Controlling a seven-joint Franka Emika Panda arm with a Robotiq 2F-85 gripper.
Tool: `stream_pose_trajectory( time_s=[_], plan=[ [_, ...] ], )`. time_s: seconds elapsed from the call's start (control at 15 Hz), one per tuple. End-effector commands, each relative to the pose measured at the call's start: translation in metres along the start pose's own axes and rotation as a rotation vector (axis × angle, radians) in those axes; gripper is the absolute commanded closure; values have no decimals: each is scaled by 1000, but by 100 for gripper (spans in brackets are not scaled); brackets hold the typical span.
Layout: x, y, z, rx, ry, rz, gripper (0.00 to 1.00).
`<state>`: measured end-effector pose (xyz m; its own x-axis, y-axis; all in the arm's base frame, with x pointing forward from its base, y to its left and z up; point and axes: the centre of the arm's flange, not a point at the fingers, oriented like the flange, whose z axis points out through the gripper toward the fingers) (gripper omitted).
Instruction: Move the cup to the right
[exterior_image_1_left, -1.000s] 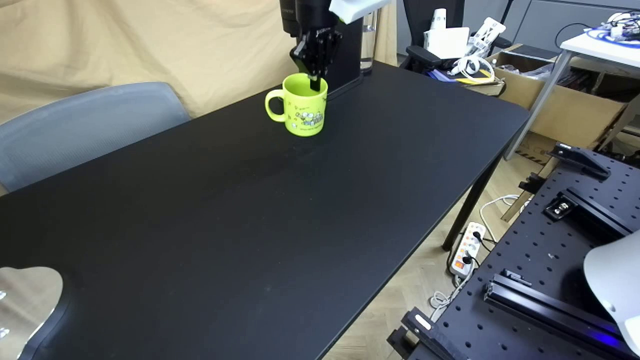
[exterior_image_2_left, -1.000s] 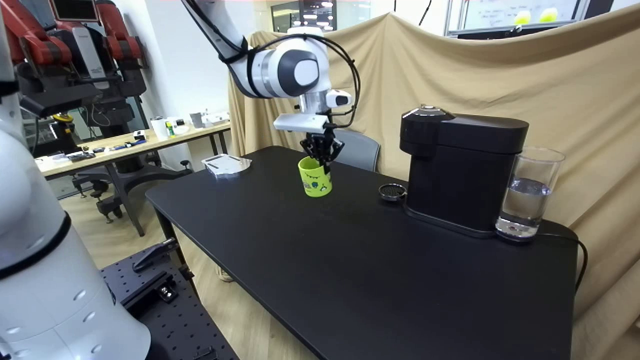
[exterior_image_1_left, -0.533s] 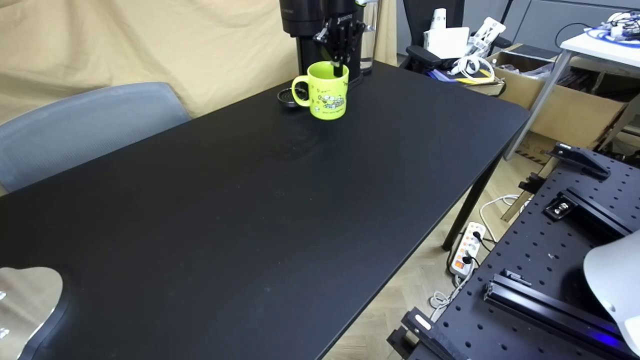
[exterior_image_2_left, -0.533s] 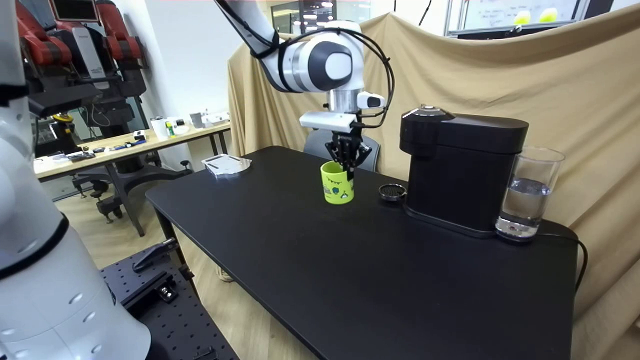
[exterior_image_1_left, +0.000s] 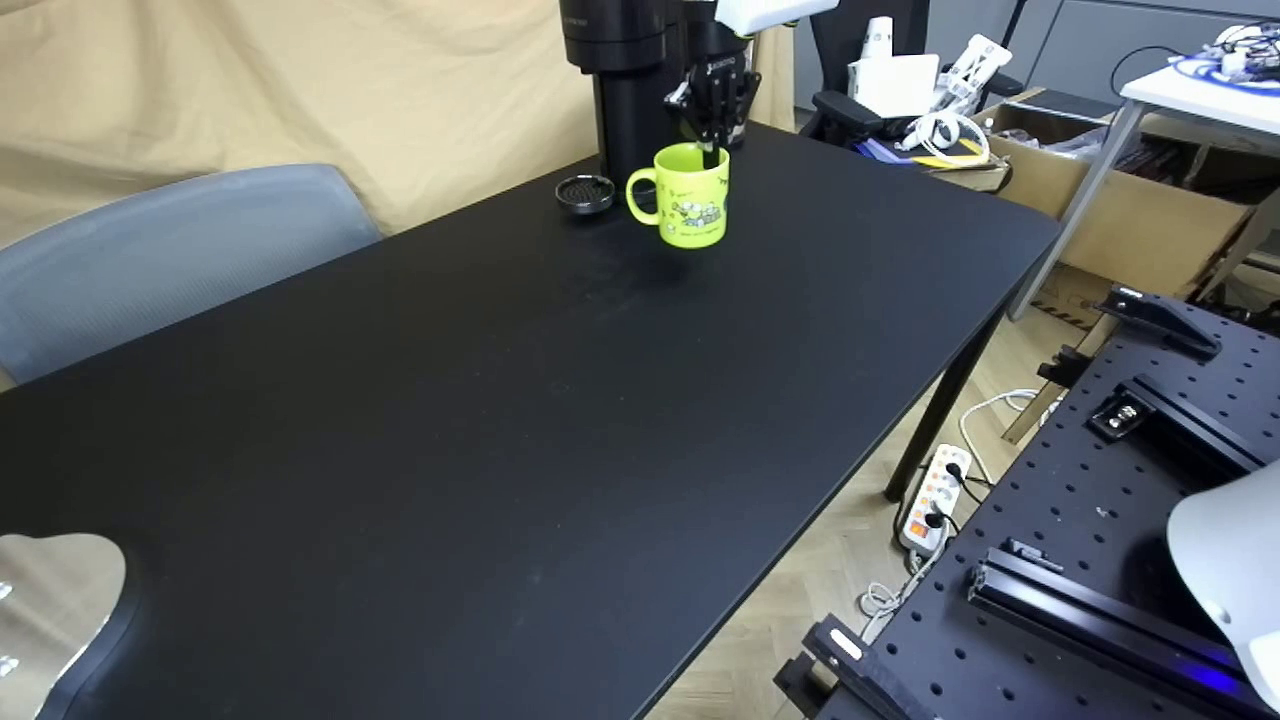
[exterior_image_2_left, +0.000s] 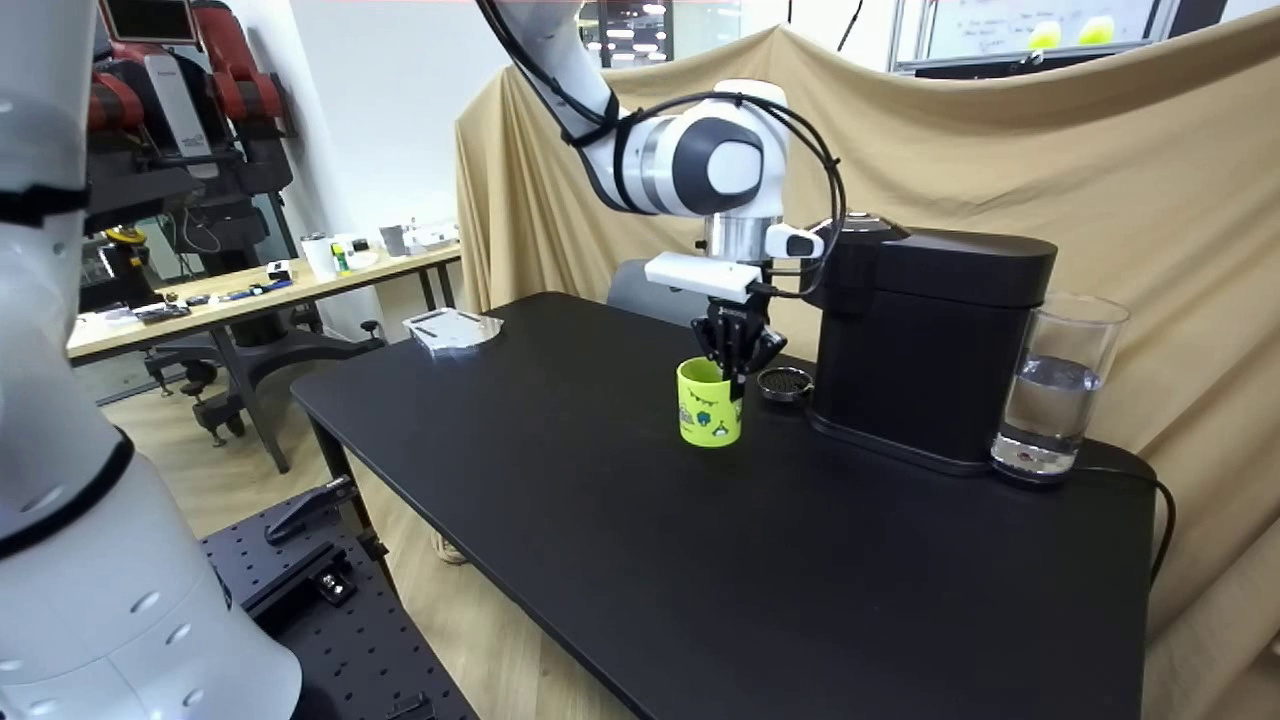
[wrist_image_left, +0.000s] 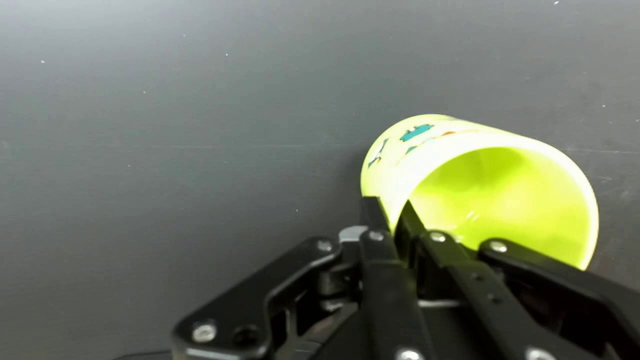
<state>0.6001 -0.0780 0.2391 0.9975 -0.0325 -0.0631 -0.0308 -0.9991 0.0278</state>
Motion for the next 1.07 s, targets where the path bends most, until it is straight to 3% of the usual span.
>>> stream_pose_trajectory(
  time_s=[0.0,0.53,0.6,0.67,0.8,1.0],
  plan=[
    [11,18,13,5,-13,39,98],
    [9,39,44,19,-41,77,98],
    [9,40,46,21,-44,81,87],
    [9,42,46,25,-45,85,64],
    [10,44,46,28,-43,89,60],
    [10,45,41,32,-36,89,40]
  ],
)
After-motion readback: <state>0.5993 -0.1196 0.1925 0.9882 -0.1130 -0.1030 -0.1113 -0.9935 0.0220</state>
